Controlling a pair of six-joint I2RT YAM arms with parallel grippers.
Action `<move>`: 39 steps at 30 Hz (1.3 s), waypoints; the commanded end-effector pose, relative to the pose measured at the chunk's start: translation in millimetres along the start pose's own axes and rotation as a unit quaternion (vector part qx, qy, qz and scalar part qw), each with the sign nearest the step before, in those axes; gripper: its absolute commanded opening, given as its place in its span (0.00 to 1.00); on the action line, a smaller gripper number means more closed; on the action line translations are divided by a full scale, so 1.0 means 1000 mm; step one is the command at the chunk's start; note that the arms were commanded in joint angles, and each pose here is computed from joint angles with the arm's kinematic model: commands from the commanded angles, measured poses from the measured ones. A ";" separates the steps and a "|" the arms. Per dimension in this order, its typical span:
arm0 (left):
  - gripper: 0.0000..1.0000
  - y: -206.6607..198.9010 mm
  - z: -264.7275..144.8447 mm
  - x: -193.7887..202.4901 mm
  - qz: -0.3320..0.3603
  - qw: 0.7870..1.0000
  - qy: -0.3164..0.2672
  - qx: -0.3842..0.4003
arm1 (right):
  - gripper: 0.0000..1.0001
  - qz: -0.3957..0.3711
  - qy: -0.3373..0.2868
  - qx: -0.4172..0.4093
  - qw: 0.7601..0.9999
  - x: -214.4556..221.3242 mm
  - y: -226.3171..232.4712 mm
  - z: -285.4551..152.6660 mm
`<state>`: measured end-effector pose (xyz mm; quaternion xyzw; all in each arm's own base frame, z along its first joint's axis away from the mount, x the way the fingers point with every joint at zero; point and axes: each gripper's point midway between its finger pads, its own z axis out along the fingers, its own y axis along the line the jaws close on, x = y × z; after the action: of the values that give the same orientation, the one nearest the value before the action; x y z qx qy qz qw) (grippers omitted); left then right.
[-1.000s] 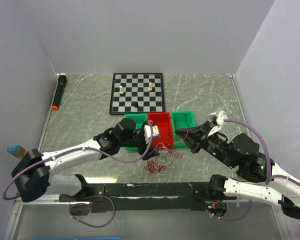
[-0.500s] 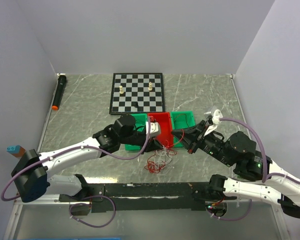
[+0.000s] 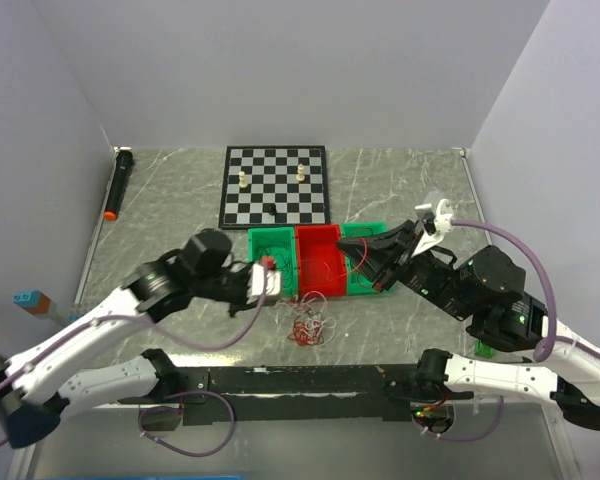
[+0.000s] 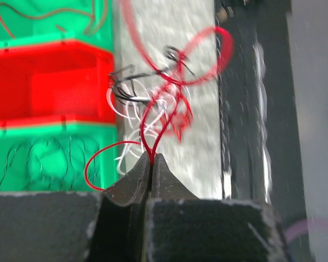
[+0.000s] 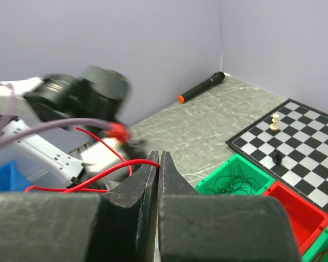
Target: Untangle the cables
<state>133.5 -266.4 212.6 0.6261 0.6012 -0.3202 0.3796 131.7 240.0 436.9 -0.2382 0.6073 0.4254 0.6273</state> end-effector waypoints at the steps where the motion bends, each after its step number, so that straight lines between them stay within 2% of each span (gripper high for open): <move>1: 0.01 -0.034 -0.052 0.042 0.056 0.994 0.094 0.021 | 0.00 -0.006 -0.037 0.007 0.999 -0.029 0.000 0.000; 4: 0.01 -0.035 -0.071 0.058 0.088 0.988 0.129 0.001 | 0.00 -0.019 -0.047 0.038 0.998 -0.039 -0.011 -0.003; 7: 0.01 -0.018 -0.082 0.050 0.114 0.984 0.124 -0.056 | 0.00 -0.026 -0.055 0.069 0.996 -0.049 -0.021 -0.005; 14: 0.06 -0.001 -0.111 -0.028 0.099 0.984 -0.003 -0.150 | 0.00 -0.025 -0.007 0.093 0.995 -0.021 -0.028 0.011; 15: 0.12 -0.001 -0.114 -0.035 0.094 0.983 -0.018 -0.154 | 0.00 -0.024 -0.001 0.094 0.995 -0.017 -0.028 0.012; 16: 0.25 -0.003 -0.117 -0.042 0.090 0.984 -0.029 -0.154 | 0.00 -0.022 0.000 0.092 0.995 -0.015 -0.028 0.012; 17: 0.43 -0.005 -0.118 -0.047 0.087 0.984 -0.038 -0.149 | 0.00 -0.021 0.002 0.090 0.996 -0.013 -0.027 0.012; 18: 0.67 -0.007 -0.118 -0.051 0.079 0.985 -0.046 -0.145 | 0.00 -0.020 0.005 0.089 0.996 -0.010 -0.027 0.013; 20: 0.75 -0.009 -0.115 -0.057 0.070 0.987 -0.057 -0.135 | 0.00 -0.017 0.007 0.086 0.996 -0.008 -0.026 0.012; 24: 0.78 -0.011 -0.102 -0.058 0.072 0.989 -0.067 -0.110 | 0.00 -0.014 0.010 0.071 0.997 -0.007 -0.021 0.011; 28: 0.78 -0.001 -0.077 -0.047 0.078 0.990 -0.060 -0.099 | 0.00 -0.019 0.003 0.016 1.000 -0.014 -0.003 0.005; 33: 0.77 0.050 -0.038 -0.023 0.080 0.979 -0.046 -0.180 | 0.00 -0.019 -0.008 -0.020 1.000 -0.023 0.009 -0.007; 35: 0.77 0.059 -0.020 -0.011 0.072 0.980 -0.035 -0.183 | 0.00 -0.017 -0.012 -0.021 1.000 -0.025 0.008 -0.012; 38: 0.77 0.044 0.010 0.009 0.067 0.993 -0.009 -0.100 | 0.00 -0.015 -0.025 -0.025 0.999 -0.032 0.008 -0.020; 39: 0.80 0.038 0.019 0.015 0.068 0.995 -0.005 -0.073 | 0.00 -0.015 -0.031 -0.027 0.999 -0.036 0.009 -0.024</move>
<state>171.9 -247.7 192.1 0.6127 0.6200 -0.2135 0.4411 127.5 230.3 447.9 -0.2513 0.6062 0.4158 0.6297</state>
